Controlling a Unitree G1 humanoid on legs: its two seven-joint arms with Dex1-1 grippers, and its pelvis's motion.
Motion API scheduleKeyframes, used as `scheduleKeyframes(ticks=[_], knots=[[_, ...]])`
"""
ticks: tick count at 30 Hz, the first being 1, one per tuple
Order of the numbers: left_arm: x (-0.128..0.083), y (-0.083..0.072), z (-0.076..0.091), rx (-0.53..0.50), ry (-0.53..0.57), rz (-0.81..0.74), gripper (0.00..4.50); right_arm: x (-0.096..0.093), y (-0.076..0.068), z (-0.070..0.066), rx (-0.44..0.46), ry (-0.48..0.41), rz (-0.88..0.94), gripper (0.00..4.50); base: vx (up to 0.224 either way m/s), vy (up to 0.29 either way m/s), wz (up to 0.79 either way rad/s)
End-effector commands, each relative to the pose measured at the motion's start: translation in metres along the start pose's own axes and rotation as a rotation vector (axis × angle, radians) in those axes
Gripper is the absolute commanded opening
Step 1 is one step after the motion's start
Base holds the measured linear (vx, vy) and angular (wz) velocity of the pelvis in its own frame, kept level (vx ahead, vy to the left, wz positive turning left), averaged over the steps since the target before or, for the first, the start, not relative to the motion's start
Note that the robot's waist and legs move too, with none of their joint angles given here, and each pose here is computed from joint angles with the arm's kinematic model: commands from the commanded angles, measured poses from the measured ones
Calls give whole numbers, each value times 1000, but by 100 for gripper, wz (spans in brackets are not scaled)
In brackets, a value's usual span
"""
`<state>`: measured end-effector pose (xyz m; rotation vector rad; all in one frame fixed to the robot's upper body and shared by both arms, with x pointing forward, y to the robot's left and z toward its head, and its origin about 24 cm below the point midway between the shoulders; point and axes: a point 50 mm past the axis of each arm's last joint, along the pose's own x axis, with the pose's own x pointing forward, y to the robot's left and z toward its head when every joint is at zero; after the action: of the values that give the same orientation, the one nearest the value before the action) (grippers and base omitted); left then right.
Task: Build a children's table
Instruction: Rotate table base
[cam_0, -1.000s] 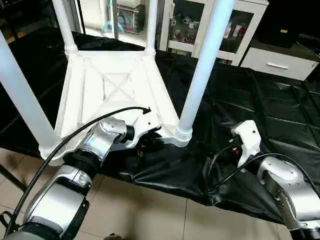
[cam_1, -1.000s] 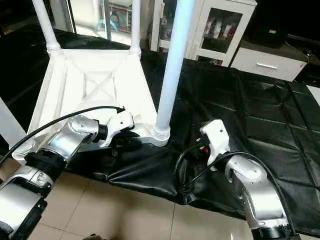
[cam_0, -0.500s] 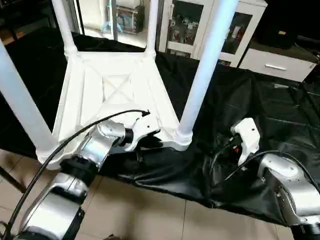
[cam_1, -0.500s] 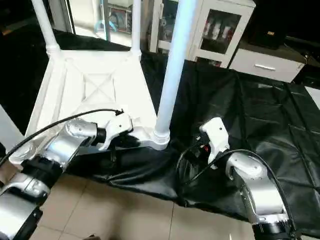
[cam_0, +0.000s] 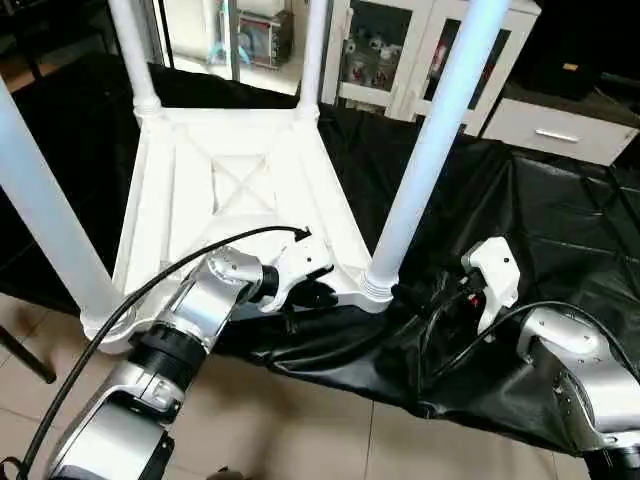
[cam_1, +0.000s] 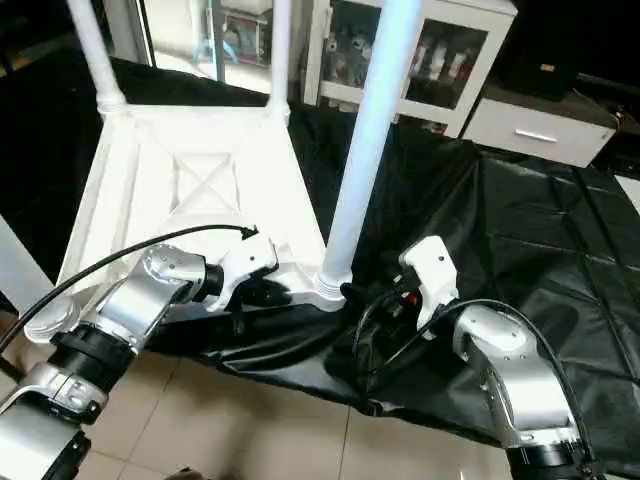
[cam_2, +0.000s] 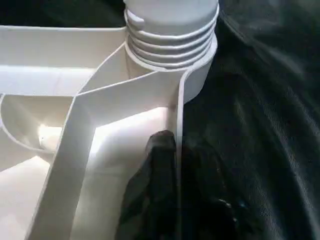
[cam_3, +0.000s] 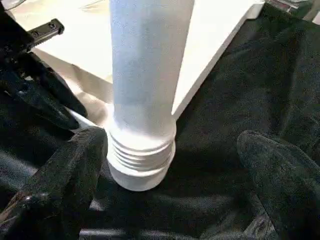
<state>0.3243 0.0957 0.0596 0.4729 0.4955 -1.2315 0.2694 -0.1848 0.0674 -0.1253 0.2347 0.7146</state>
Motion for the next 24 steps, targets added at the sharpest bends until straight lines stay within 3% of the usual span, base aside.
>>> scheduleKeyframes(ticks=[1, 8, 17, 18, 21, 24], knots=[[3, -4, -6, -15, 19, -13, 82, -2, -2, -1, -8, 1, -6, 450, 0, 0, 0], [-11, -2, -13, -33, 49, -4, 82, -3, 1, -2, 0, 0, -6, 450, 0, 0, 0], [-13, -2, -20, -37, 80, 14, 82, -2, 0, -1, -1, 0, -3, 450, 0, 0, 0], [-13, -2, -20, -35, 80, 12, 57, -2, 0, -2, 0, 0, -2, 450, 0, 0, 0], [-11, -3, -21, -43, 59, 10, 57, -2, 2, -6, 10, 11, 19, 450, 0, 0, 0], [-7, -6, -23, -27, 68, 2, 20, -1, 3, -12, 10, 31, 36, 450, 0, 0, 0]])
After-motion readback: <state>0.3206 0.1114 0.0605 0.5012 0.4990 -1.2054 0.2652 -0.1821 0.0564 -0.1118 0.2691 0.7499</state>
